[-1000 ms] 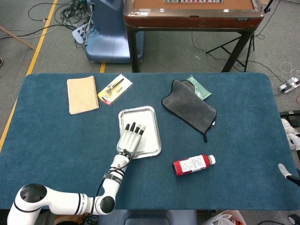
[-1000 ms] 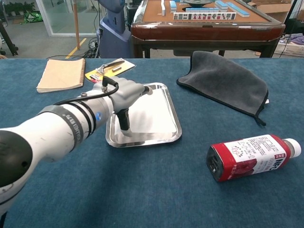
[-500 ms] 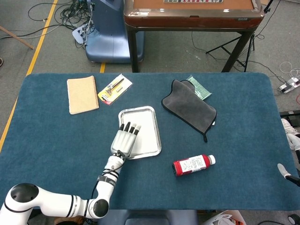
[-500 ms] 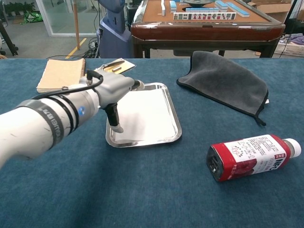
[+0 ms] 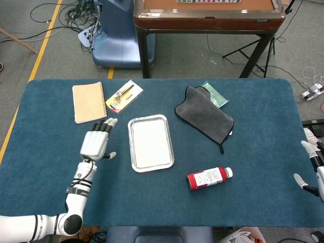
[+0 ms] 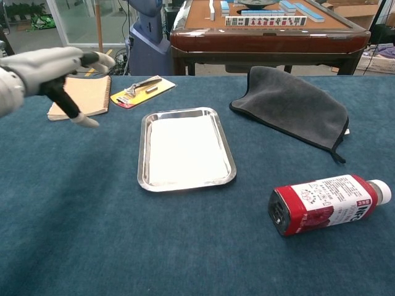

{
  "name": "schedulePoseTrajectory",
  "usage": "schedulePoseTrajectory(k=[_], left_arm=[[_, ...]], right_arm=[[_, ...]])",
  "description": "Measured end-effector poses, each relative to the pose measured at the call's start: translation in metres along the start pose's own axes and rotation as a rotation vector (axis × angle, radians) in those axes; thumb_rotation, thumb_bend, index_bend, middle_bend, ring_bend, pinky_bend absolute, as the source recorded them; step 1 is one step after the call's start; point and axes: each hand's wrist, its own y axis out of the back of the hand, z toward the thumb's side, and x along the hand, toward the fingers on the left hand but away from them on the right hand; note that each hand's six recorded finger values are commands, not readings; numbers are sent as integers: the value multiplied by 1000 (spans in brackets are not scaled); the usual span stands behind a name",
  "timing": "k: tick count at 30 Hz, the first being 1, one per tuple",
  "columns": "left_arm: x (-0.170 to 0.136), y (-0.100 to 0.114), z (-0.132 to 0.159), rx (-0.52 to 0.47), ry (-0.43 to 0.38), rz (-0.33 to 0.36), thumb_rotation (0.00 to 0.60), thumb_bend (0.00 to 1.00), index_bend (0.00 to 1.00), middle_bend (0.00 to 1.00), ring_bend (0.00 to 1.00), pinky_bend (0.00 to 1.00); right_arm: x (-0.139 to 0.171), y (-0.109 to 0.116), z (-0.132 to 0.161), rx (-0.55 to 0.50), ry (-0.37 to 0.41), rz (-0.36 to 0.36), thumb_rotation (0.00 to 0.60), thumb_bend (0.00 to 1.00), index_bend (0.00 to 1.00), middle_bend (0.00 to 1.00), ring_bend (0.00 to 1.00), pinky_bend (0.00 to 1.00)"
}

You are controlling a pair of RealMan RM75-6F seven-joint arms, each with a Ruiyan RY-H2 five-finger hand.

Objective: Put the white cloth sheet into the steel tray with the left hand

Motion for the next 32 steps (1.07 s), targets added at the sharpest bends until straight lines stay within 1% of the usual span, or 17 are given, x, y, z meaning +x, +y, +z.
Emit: schedulePoseTrajectory(k=[3,5,13,16,21,28,32], left_arm=[[-13,11,-29,-18,39,40,600,96,11,104,78,103],[-22,15,-42,-20,54,58,600,97,17,104,78,103],[-70,22,-94,25,112,121,600,96,38,104,78,103],[-83,26,-104,44,115,149,600,96,38,104,78,103],[-109,30,-119,92,114,151,600,96,38,104,78,103],[-129,30,-126,95,122,156,600,96,61,104,78,103],[-139,29,-129,90,131,154,600,96,69,104,77,103]], right_arm=[[-4,-1,2,5,13,5,600,245,113,185,75,174],[-8,-2,4,6,23,10,600,245,113,185,75,174],[-16,-11,3,-5,31,50,600,246,113,187,76,174],[-19,-14,4,-18,39,69,600,249,113,188,75,174],[-22,-17,8,-27,60,88,600,251,113,188,75,174],[-24,-19,16,-33,84,92,600,251,113,188,76,174],[-25,-18,20,-33,94,83,600,251,113,188,75,174]])
